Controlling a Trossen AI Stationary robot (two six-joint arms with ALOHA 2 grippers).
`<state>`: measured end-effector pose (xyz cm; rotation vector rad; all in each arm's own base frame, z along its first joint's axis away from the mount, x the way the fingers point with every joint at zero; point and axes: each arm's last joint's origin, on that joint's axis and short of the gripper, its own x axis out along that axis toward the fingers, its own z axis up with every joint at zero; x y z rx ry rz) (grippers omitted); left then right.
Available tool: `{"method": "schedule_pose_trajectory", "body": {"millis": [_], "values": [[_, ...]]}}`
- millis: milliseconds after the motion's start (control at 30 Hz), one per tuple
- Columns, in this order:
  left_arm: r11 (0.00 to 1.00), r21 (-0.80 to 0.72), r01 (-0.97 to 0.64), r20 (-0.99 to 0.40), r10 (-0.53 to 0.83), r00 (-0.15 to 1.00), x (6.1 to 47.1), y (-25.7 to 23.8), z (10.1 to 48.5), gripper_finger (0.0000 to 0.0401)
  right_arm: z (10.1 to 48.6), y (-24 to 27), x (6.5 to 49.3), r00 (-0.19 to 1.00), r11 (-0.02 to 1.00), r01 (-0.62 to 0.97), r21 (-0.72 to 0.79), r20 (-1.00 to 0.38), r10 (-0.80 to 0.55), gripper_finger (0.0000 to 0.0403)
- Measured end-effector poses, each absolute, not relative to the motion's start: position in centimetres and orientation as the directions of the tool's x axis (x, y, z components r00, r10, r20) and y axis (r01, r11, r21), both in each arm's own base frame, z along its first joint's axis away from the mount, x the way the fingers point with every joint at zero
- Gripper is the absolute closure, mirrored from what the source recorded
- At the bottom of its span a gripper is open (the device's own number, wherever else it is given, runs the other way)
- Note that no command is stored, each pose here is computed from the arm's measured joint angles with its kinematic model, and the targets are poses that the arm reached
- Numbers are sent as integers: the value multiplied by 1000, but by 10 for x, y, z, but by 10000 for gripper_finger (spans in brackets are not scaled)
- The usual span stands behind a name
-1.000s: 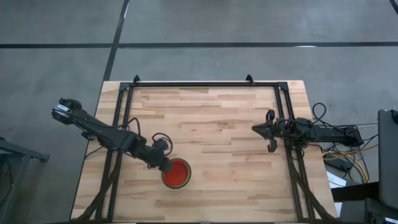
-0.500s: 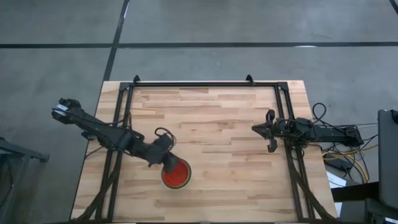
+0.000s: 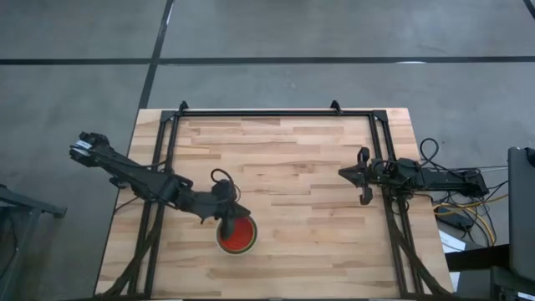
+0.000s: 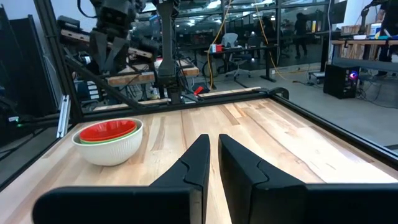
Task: Nest bowls inside each other
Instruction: Return to Home Position
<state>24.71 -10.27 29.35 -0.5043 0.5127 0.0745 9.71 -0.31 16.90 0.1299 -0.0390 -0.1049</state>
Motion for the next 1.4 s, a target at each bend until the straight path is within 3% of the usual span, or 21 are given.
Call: {"method": "schedule_pose_trajectory", "body": {"millis": [133,600,1000,1400], "values": [[940,-333,-80,-421,-72,904,251,-104,297,398,169,-3,97,994,986,101,131,32,-107,369],[946,-307,102,-273,-190,943,246,-105,319,400,169,-3,97,994,986,101,132,33,-107,369],[939,-251,235,-141,-276,951,207,-90,354,401,169,-3,97,994,986,101,132,32,-107,369],[942,-220,255,-29,-267,963,165,-70,346,401,169,-3,97,994,986,101,132,33,-107,369]]}}
